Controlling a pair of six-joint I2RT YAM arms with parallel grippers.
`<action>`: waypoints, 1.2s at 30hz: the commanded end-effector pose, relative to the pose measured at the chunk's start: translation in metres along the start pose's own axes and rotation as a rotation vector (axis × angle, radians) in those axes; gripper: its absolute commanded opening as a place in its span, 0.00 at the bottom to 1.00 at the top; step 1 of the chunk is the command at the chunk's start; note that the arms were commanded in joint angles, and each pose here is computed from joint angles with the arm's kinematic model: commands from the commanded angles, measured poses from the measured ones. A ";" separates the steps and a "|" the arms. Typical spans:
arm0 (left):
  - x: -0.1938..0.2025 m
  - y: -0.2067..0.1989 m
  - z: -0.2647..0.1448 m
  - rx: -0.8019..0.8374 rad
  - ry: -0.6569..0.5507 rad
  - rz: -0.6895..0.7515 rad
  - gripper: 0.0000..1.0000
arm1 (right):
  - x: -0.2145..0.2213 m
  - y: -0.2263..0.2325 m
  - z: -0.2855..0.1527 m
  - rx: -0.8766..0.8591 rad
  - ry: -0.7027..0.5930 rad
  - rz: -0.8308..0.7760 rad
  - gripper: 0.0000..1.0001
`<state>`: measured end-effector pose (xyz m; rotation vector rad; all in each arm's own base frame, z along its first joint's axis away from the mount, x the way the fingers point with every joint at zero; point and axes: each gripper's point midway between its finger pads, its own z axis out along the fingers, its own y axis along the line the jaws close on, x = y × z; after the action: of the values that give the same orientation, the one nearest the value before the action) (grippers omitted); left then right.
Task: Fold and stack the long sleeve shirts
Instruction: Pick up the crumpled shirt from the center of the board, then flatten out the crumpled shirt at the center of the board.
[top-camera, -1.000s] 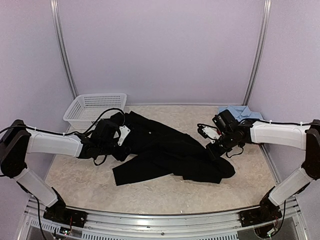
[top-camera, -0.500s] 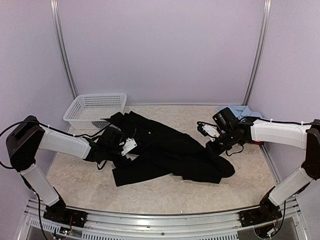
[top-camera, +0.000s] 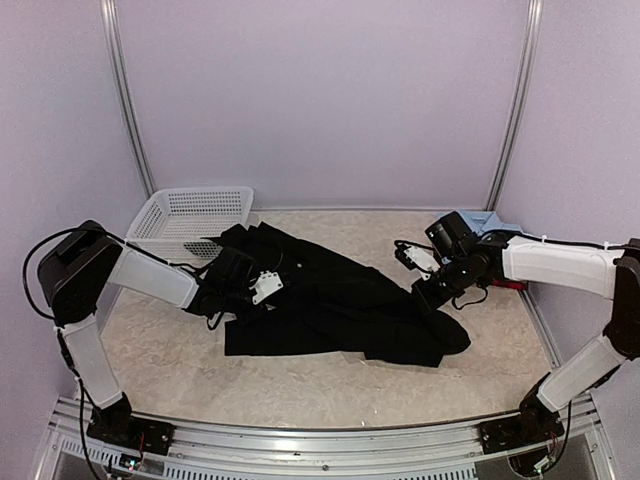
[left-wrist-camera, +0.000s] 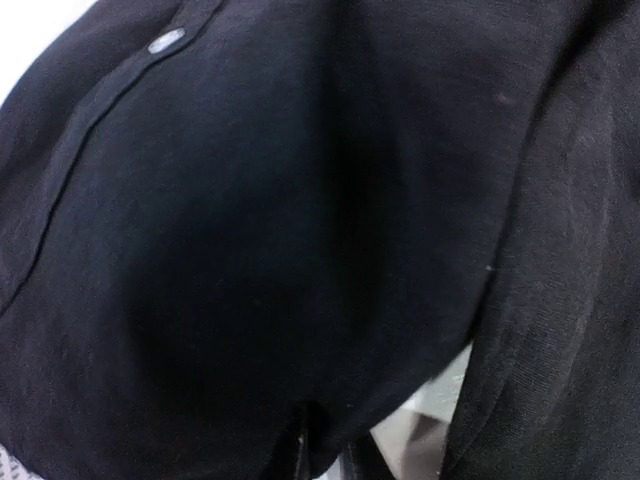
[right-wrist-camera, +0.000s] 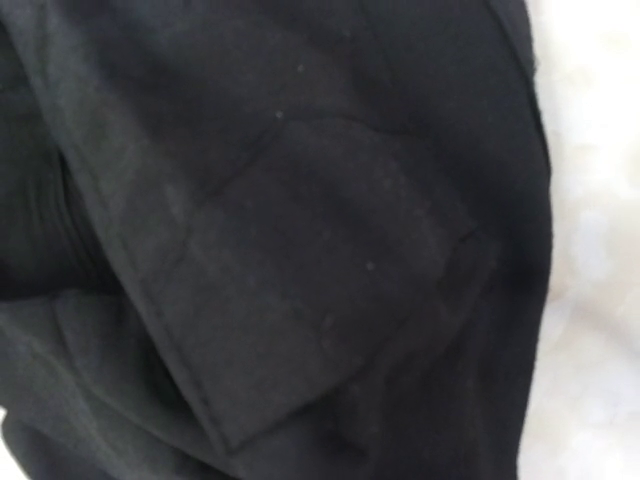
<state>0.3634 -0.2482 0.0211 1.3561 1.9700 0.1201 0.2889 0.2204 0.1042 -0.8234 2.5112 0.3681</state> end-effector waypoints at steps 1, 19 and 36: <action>-0.007 0.010 -0.001 0.015 -0.045 -0.022 0.00 | -0.020 -0.007 -0.021 0.033 -0.057 -0.003 0.00; -0.128 0.173 -0.241 -0.410 -0.501 -0.583 0.00 | -0.143 -0.036 -0.148 0.267 -0.344 -0.082 0.00; -0.188 0.210 -0.410 -0.379 -0.732 -0.778 0.00 | -0.216 0.024 -0.287 0.053 -0.655 -0.187 0.00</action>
<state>0.3201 -0.1939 0.5136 0.2911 1.5340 -0.2875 0.3456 0.2424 0.4619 -0.7379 1.7866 0.3859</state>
